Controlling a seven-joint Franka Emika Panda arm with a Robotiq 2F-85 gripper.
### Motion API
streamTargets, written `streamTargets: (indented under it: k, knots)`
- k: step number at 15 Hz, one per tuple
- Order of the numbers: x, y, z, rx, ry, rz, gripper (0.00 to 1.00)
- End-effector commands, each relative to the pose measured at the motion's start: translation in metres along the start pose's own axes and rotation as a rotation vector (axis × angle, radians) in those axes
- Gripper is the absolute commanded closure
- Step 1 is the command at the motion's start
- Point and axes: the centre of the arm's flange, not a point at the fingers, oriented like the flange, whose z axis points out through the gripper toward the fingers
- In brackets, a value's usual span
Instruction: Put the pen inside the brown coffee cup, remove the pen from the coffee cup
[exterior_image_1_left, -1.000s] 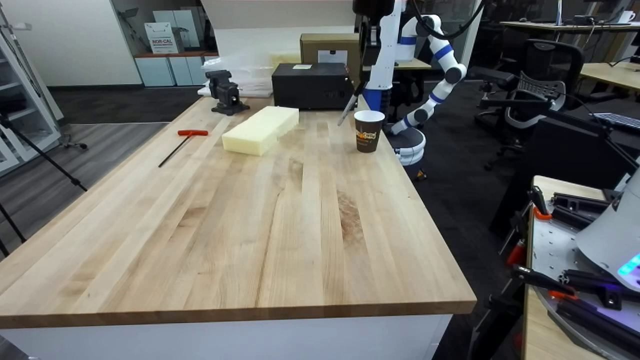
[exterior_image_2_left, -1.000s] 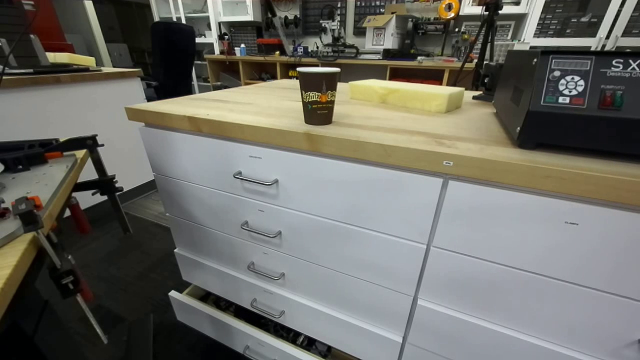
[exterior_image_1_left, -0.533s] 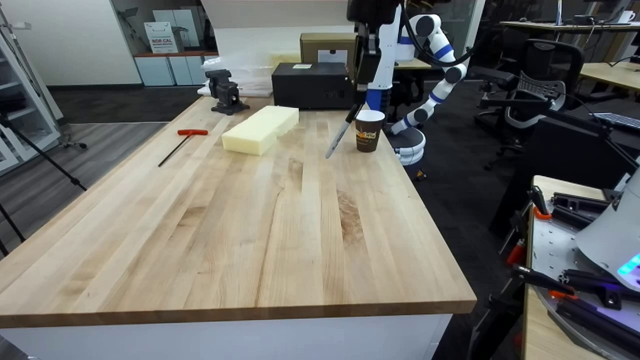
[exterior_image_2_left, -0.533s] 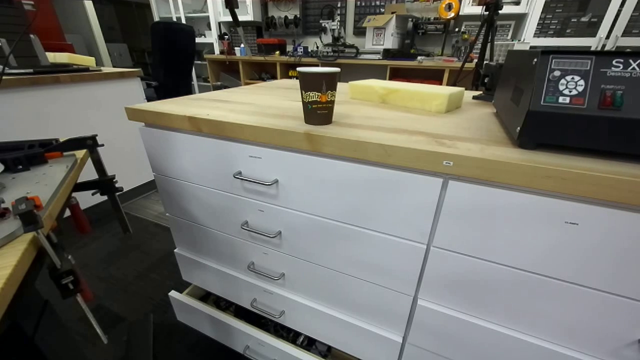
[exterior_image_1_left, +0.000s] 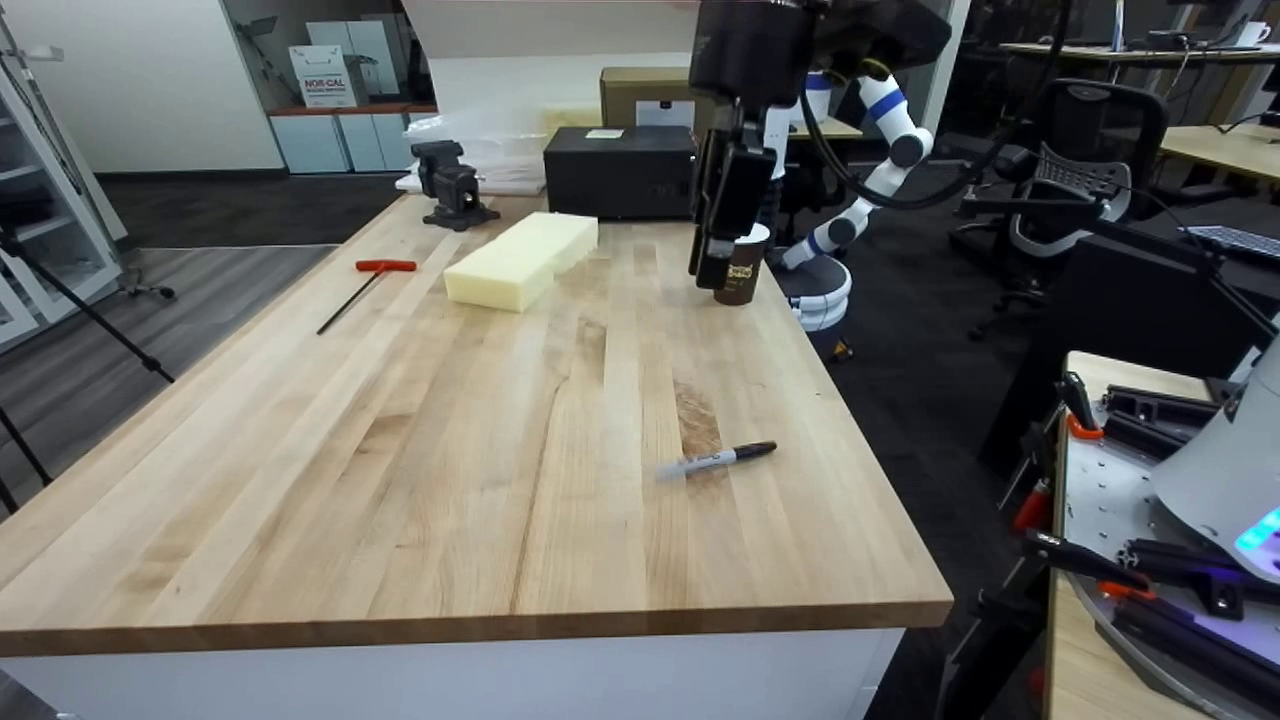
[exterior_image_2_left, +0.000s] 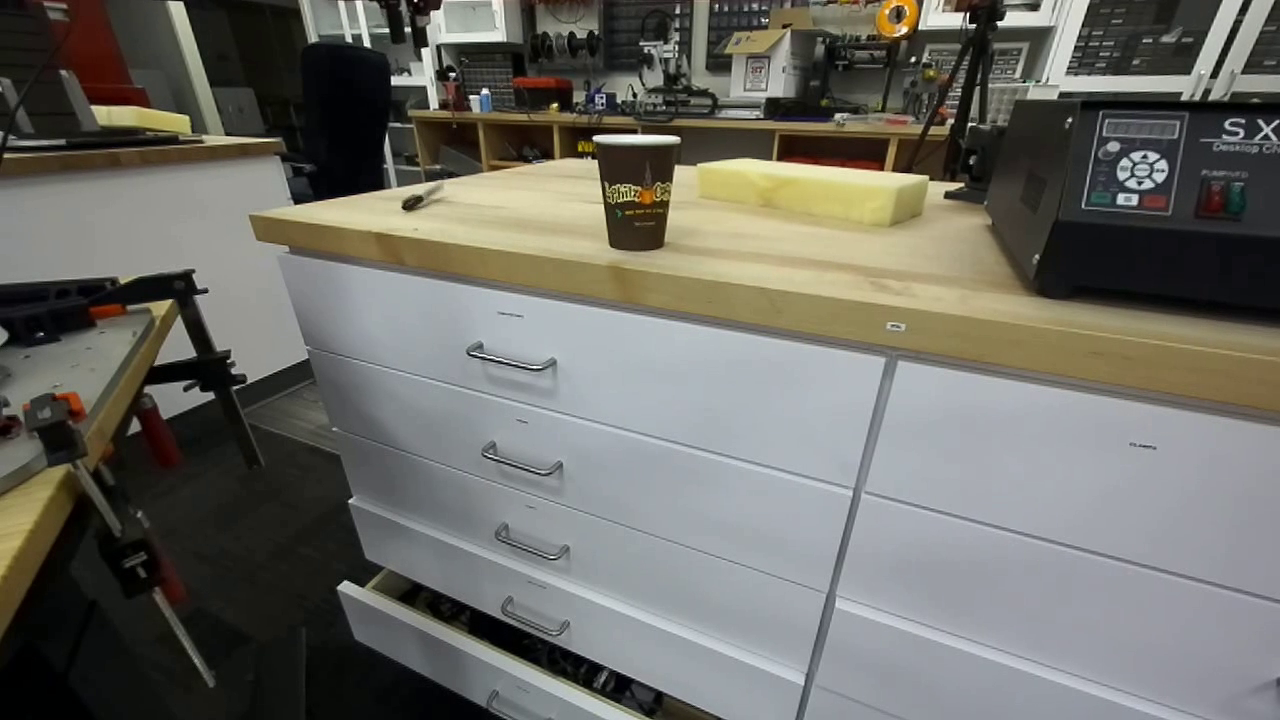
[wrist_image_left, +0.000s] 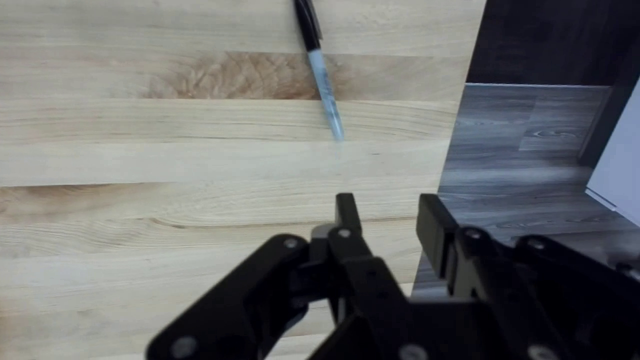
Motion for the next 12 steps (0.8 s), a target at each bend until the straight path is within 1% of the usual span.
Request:
streamTargets:
  k: [1,3,6,7,9,10,12]
  knots:
    - [-0.018,-0.018,-0.011,0.027,0.065,-0.032,0.32]
    - [-0.022,-0.025,-0.021,0.025,0.086,-0.045,0.19]
    - [-0.029,-0.032,-0.043,0.011,0.121,-0.066,0.02]
    - [-0.007,-0.024,-0.025,0.015,0.075,-0.047,0.19]
    - [-0.011,-0.027,-0.036,0.005,0.095,-0.054,0.05]
    - [-0.013,-0.028,-0.039,0.002,0.100,-0.056,0.02]
    - [-0.016,-0.029,-0.039,0.002,0.099,-0.055,0.02]
